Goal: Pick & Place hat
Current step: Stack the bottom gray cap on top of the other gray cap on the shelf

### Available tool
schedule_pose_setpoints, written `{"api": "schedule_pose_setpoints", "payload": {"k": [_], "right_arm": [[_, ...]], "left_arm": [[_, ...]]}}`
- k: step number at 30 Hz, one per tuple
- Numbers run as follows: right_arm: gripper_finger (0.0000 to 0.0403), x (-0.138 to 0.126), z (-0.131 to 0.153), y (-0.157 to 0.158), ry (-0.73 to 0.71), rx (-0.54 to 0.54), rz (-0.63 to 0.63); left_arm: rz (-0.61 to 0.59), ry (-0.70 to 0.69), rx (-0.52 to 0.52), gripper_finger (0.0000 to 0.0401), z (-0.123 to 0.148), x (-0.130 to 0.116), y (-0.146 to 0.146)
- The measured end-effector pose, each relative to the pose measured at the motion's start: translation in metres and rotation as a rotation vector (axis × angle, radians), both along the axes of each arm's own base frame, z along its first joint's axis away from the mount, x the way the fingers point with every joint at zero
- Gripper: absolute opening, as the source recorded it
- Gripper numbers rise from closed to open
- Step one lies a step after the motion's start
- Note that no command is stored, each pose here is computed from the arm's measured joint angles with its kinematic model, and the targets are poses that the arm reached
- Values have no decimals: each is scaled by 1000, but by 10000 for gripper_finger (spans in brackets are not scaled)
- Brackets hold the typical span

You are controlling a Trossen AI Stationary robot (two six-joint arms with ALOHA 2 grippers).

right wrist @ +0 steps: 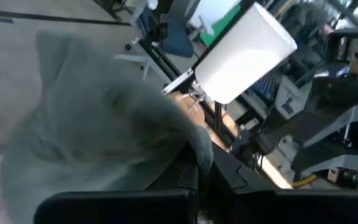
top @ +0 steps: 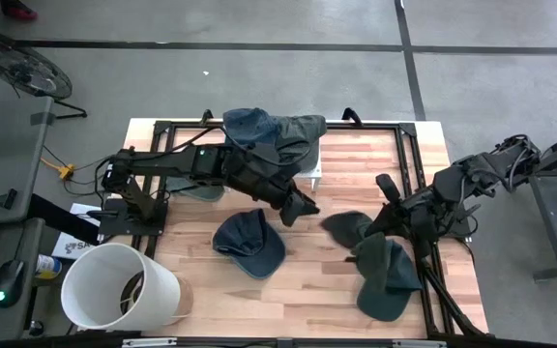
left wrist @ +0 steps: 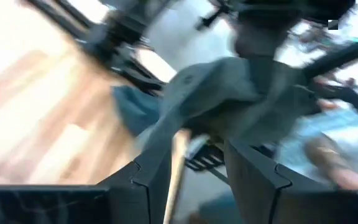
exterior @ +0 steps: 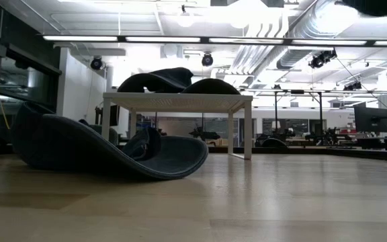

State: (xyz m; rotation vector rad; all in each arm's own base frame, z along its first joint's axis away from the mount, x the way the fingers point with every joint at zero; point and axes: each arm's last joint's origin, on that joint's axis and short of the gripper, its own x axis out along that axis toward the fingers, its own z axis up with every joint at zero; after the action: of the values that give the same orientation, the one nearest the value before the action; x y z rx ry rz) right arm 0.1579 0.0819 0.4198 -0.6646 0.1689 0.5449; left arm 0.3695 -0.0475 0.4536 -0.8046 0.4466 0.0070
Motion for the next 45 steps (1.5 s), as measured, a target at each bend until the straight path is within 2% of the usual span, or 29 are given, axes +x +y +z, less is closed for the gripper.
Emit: {"api": "schedule_pose_setpoints", "payload": {"k": [7,12,15,20,25,30,37,45], "right_arm": [[1,9,19,-1,170,-31,-178],[0,24,29,-7,290,-27,-357],[0,35,35,-15,354,26,-465],[0,55,43,-33,417,32,-589],[0,81,51,-57,445,73,-688],[0,105,54,-85,490,120,-803],[0,124,57,-129,543,219,-946],[0,135,57,-158,550,317,-968]], "left_arm": [[195,-13,135,147,10,-15,6],[300,-42,252,147,24,-35,6],[365,-51,353,147,32,-47,3],[463,-51,546,147,45,-69,0],[499,-15,746,147,51,-81,-2],[502,38,894,147,54,-91,-2],[532,155,1096,147,56,-109,-3],[508,205,1176,147,57,-118,-1]]}}
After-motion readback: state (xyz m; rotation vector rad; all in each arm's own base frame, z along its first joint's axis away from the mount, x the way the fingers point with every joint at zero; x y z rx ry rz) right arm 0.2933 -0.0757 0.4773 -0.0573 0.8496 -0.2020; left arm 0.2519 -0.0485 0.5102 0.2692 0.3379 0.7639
